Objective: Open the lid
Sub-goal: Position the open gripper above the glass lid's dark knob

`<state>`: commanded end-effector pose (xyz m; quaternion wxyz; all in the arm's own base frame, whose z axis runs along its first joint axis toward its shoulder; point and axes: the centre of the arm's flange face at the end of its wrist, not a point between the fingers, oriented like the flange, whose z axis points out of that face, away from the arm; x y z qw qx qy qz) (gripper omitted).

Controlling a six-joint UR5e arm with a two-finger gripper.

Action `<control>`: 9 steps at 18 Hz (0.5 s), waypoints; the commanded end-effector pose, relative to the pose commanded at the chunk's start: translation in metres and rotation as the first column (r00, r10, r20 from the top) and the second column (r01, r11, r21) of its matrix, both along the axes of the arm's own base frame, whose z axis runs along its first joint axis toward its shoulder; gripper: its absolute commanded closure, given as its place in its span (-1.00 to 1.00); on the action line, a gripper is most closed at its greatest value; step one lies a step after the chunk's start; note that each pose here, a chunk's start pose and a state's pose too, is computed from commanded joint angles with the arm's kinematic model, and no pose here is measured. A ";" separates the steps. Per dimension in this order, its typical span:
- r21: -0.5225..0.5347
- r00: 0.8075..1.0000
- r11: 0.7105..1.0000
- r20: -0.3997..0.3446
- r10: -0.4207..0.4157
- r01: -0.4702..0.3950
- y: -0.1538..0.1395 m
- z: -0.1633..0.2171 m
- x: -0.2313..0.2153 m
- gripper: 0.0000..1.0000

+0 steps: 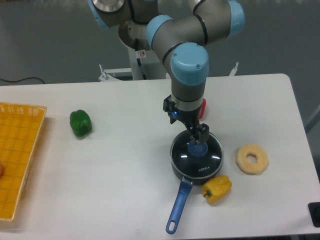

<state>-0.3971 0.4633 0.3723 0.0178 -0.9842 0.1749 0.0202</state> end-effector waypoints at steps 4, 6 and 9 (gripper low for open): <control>0.003 1.000 1.000 0.001 0.001 -0.001 0.000 0.001 0.000 -1.00; 0.009 1.000 1.000 0.003 0.001 -0.001 0.001 0.001 0.001 -1.00; 0.006 1.000 1.000 0.014 0.012 -0.012 0.000 -0.005 0.003 -1.00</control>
